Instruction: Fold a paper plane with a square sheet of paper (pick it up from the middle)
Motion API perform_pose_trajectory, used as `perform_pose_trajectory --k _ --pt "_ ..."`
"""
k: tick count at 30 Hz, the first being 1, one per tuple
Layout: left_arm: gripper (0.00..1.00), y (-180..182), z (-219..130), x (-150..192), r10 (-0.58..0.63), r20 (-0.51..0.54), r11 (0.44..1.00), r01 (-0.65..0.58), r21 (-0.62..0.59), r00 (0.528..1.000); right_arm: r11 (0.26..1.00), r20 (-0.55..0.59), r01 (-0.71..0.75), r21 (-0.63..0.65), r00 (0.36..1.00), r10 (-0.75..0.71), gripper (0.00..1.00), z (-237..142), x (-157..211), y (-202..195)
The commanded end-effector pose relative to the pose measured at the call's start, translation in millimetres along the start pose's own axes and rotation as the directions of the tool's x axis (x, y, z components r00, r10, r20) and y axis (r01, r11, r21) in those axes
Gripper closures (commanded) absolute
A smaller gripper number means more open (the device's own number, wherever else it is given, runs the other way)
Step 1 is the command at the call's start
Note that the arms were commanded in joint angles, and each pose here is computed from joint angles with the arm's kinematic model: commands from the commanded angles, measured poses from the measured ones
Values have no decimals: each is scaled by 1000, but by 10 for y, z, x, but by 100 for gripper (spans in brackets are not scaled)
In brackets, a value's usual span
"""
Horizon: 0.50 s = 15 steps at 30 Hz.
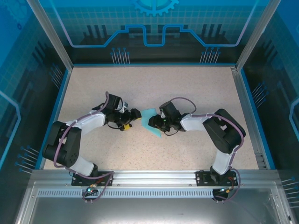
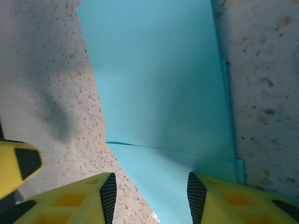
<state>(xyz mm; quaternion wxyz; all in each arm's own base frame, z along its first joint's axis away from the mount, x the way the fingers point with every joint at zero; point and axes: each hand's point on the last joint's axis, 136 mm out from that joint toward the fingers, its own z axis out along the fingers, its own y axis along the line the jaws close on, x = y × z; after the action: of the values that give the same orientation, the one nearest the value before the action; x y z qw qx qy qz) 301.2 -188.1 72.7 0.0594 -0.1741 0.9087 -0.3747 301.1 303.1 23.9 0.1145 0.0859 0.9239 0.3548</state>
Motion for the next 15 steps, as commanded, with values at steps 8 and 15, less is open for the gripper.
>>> perform_pose_trajectory --k 8,15 --pt "16 -52 240 162 -58 -92 998 58 0 994 985 -67 -170 -8 983 169 53 94 117 -460" --pt "29 -150 372 114 -40 -106 999 40 -8 994 983 -89 -183 -18 980 181 54 79 123 -521"
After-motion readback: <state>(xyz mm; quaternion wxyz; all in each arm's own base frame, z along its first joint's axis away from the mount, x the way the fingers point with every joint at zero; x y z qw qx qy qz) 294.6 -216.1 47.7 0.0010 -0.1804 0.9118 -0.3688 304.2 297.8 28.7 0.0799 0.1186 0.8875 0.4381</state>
